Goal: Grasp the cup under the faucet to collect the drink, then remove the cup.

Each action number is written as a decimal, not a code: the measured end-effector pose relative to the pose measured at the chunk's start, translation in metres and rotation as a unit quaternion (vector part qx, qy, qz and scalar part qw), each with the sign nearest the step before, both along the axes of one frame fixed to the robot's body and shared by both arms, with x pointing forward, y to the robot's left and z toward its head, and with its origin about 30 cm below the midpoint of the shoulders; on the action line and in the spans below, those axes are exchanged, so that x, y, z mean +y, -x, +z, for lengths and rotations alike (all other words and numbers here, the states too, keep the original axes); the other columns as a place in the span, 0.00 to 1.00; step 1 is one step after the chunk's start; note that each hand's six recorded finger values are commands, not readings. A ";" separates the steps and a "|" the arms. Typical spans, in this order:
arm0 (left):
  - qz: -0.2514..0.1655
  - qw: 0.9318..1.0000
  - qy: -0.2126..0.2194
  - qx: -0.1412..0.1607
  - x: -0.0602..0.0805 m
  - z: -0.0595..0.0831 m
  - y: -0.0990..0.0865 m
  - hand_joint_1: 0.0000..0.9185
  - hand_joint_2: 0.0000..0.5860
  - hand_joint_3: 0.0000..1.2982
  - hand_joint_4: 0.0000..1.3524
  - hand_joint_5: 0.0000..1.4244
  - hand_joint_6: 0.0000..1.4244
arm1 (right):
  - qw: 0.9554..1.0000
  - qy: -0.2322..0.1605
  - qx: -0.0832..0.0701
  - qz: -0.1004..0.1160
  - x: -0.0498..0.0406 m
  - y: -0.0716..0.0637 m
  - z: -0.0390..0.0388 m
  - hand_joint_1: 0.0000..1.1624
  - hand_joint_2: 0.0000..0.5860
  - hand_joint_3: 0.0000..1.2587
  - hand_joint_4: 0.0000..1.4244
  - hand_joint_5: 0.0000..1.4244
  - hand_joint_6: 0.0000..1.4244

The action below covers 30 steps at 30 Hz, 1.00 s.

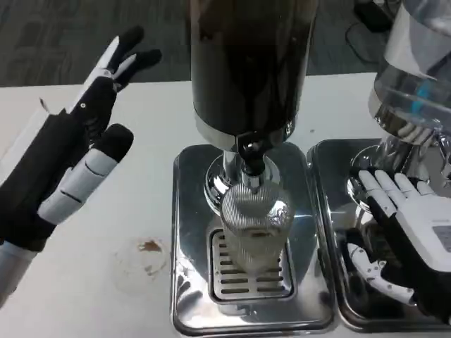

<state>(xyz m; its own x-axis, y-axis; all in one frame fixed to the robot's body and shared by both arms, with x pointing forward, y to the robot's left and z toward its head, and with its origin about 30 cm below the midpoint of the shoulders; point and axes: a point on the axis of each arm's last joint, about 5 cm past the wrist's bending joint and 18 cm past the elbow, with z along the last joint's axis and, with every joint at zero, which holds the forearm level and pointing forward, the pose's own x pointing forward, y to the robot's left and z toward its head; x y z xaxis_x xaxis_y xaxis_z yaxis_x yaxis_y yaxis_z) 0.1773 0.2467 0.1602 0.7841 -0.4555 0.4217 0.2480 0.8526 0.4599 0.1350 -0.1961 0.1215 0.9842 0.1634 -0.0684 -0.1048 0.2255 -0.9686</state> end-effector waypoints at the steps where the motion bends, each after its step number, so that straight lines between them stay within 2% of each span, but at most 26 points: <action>1: -0.005 1.000 -0.001 -0.004 0.001 0.003 0.001 0.00 0.30 0.00 0.00 0.00 0.00 | 1.000 0.000 0.000 0.000 0.0000 0.000 0.0001 0.21 0.87 0.00 0.00 0.00 0.00; 4: -0.021 1.000 -0.010 -0.017 0.006 0.017 0.004 0.00 0.32 0.00 0.00 0.00 0.00 | 1.000 0.001 -0.002 0.003 -0.0002 -0.002 0.0004 0.21 0.87 0.00 0.00 0.00 0.00; 8: -0.037 0.999 -0.017 -0.008 0.010 0.025 0.009 0.00 0.32 0.00 0.00 0.00 0.00 | 1.000 -0.005 -0.001 0.003 -0.0007 -0.003 0.0000 0.20 0.87 0.00 0.00 0.00 0.00; 11: -0.052 0.999 -0.007 -0.002 0.011 0.030 0.010 0.00 0.32 0.00 0.00 0.00 0.00 | 1.000 -0.006 -0.001 0.003 -0.0009 -0.004 0.0000 0.20 0.87 0.00 0.00 0.00 0.00; 16: -0.085 0.996 0.000 0.024 0.009 0.032 0.012 0.00 0.32 0.00 0.00 0.00 0.00 | 1.000 -0.006 -0.003 0.003 -0.0010 -0.007 0.0003 0.20 0.87 0.00 0.00 0.00 0.00; 19: -0.100 0.995 -0.001 0.030 0.008 0.035 0.013 0.00 0.32 0.00 0.00 0.00 0.00 | 1.000 -0.007 -0.004 0.002 -0.0008 -0.008 0.0001 0.19 0.87 0.00 0.00 0.00 0.00; 24: -0.112 0.993 -0.006 0.048 0.010 0.036 0.012 0.00 0.40 0.00 0.00 0.02 0.00 | 1.000 -0.011 -0.001 -0.001 -0.0003 -0.009 -0.0017 0.19 0.87 0.00 0.00 0.00 0.00; 30: -0.127 0.988 -0.026 0.085 0.014 0.031 0.002 0.00 0.40 0.01 0.00 0.02 0.00 | 1.000 -0.017 -0.004 -0.002 0.0022 -0.014 -0.0032 0.19 0.87 0.00 0.00 0.00 0.00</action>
<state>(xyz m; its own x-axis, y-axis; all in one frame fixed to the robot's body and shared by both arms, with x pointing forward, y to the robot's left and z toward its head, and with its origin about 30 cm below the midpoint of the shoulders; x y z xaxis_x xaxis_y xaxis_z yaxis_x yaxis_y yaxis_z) 0.1755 0.2609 0.1916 0.6985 -0.6646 0.2653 0.5283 0.7290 0.4352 0.1491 -0.1939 0.1183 0.9853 0.1619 -0.0547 -0.0959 0.2586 -0.9612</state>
